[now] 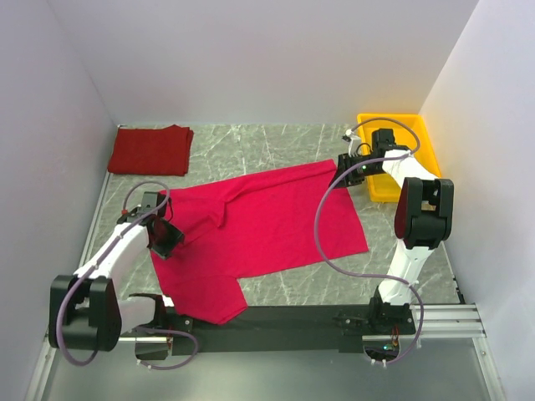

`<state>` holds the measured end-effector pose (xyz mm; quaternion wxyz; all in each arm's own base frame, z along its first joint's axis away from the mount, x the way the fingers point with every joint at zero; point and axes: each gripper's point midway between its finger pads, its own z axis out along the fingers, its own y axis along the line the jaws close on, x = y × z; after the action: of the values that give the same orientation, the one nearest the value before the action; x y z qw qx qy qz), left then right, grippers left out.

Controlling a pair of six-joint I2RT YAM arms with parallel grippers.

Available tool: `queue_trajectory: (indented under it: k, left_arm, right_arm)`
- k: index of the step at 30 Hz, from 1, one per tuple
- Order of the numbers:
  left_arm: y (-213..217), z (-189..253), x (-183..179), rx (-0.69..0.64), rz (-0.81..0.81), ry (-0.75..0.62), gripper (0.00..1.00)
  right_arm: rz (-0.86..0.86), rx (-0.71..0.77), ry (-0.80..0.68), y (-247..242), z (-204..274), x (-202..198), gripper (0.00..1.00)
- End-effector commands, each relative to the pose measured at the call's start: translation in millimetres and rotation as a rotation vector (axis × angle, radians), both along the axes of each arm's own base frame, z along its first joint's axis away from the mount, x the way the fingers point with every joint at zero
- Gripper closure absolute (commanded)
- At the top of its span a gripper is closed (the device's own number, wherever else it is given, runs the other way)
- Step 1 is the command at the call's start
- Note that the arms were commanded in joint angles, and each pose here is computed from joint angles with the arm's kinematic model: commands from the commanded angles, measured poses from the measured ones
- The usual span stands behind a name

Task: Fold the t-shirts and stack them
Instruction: Fold the tshirt

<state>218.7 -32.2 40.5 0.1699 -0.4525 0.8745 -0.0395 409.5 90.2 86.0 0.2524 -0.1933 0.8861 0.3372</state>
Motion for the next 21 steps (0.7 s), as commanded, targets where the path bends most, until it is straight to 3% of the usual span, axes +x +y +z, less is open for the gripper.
queue_trajectory:
  k: [1,21]
  left_arm:
    - [4,-1,14,0.000,0.033,-0.020,0.51]
    - [2,-14,28,-0.023,0.008,-0.030,0.66]
  right_arm:
    - [0.009,0.012,-0.069,3,22,1,0.59]
    - [0.004,0.011,-0.058,2,21,1,0.59]
